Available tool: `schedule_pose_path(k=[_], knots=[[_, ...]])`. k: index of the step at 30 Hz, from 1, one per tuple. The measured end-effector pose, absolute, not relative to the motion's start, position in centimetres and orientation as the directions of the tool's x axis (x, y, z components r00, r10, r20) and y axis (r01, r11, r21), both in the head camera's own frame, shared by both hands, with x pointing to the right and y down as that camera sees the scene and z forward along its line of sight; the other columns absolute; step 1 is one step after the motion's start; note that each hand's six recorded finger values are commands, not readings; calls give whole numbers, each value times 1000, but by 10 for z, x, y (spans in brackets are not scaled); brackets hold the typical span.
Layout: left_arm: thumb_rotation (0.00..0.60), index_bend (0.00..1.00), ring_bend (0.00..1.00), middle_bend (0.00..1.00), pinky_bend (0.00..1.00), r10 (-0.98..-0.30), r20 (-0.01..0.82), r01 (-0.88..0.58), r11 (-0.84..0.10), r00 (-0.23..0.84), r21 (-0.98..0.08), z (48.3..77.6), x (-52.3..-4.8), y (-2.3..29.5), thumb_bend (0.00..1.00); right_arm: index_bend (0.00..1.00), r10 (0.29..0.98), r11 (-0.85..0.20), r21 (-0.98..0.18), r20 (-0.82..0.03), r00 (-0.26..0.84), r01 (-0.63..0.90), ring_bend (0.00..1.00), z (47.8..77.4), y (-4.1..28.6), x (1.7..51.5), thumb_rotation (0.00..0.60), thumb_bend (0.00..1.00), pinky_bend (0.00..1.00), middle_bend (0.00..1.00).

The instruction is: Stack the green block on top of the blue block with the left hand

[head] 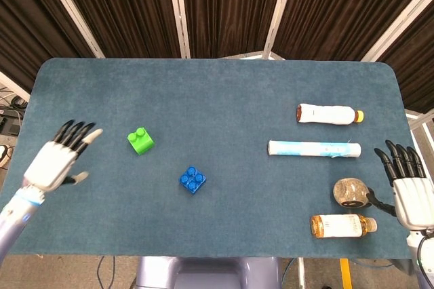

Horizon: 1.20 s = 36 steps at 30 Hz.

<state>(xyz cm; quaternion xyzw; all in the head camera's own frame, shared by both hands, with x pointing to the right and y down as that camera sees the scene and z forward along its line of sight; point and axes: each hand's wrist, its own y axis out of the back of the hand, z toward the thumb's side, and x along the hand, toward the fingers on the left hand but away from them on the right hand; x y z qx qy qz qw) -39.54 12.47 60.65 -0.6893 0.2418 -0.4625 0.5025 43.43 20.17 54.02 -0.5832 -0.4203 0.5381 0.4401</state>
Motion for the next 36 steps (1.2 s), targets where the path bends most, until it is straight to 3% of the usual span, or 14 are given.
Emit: schedule_pose_path(k=[8, 15, 36], knots=[[600, 102, 1, 82, 0, -692, 462, 321, -334, 554, -886, 655, -347, 79, 0, 92, 960, -280, -959, -280, 3, -35, 0, 552, 198, 443, 600, 0, 0, 0], [600, 110, 14, 86, 0, -622, 509, 399, -321, 595, -859, 685, -324, 70, 0, 92, 955, -295, -953, -292, -52, -63, 0, 559, 196, 455, 600, 0, 0, 0], [600, 201, 83, 163, 53, -580, 575, 452, -360, 577, -816, 746, -297, 58, 1, 92, 945, -317, -944, -306, -114, -89, 0, 567, 194, 471, 600, 0, 0, 0]])
